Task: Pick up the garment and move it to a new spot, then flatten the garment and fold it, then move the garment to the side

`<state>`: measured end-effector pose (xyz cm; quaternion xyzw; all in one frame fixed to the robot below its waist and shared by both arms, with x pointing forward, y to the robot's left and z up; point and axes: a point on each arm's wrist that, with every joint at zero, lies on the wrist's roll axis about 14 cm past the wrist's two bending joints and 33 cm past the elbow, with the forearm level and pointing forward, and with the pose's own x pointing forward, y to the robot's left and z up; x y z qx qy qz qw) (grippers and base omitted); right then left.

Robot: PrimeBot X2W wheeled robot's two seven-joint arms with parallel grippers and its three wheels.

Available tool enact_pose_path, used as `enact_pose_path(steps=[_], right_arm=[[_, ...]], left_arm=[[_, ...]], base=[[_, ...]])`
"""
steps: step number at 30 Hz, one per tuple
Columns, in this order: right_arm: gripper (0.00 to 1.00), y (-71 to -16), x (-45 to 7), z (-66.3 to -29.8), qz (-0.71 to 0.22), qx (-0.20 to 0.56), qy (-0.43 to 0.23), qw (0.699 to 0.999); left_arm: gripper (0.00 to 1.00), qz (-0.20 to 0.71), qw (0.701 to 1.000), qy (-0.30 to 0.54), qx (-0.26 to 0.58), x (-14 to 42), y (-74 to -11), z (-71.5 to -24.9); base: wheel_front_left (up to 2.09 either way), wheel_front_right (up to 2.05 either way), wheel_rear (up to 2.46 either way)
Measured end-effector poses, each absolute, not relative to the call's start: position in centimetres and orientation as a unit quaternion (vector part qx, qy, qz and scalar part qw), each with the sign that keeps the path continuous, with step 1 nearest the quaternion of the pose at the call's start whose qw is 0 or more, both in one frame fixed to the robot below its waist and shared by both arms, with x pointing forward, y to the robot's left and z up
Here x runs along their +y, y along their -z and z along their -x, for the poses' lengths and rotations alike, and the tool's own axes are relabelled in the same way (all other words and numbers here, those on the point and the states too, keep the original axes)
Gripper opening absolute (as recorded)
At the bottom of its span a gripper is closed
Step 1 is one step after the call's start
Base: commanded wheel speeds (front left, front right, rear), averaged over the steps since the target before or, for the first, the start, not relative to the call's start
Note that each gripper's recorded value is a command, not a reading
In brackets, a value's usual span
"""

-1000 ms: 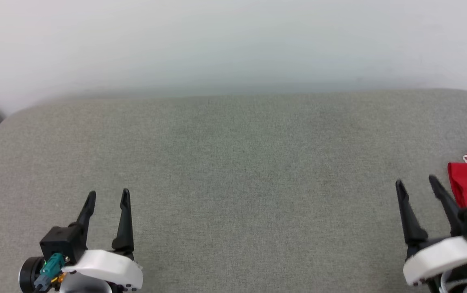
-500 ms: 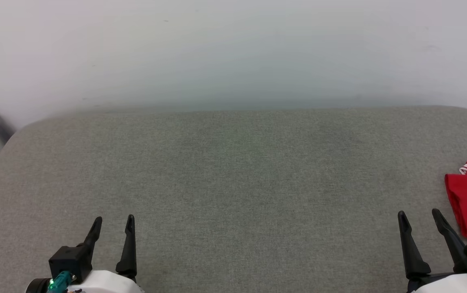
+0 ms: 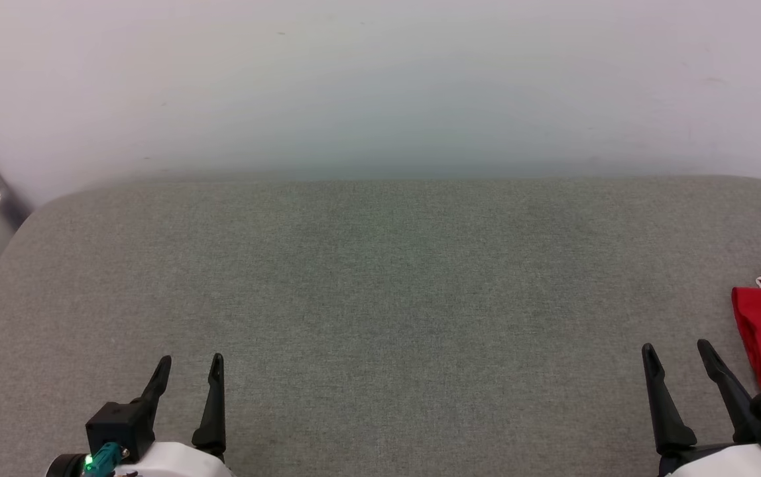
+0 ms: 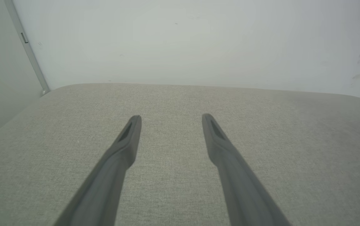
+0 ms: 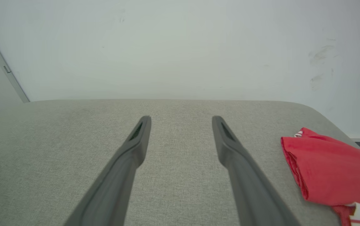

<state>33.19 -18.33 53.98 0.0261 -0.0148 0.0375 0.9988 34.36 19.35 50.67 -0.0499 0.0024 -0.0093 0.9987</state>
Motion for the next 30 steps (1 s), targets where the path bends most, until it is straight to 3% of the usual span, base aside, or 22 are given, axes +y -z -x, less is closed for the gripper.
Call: enact_pose_path(steps=[7, 8, 14, 30], right_arm=[[1.00, -54.0, -18.0, -33.3, -0.029, -0.015, -0.042, 0.999], [0.00, -53.9, -18.0, -33.3, -0.029, -0.014, -0.043, 0.999], [0.00, -52.1, -17.9, -33.1, -0.045, 0.013, -0.042, 0.998], [0.00, -51.2, -17.9, -33.9, -0.202, 0.022, -0.039, 0.978]], left_arm=[[1.00, 0.047, 0.999, 0.010, -0.001, 19.5, -50.8, -34.5], [0.00, 0.047, 0.999, 0.009, 0.000, 19.4, -50.7, -34.5], [0.00, 0.071, 0.996, 0.004, 0.044, 18.7, -48.0, -33.4], [0.00, 0.213, 0.974, -0.021, 0.075, 19.4, -47.4, -34.5]], base=[[0.00, 0.00, 0.00], [0.00, 0.00, 0.00], [0.00, 0.00, 0.00], [0.00, 0.00, 0.00]])
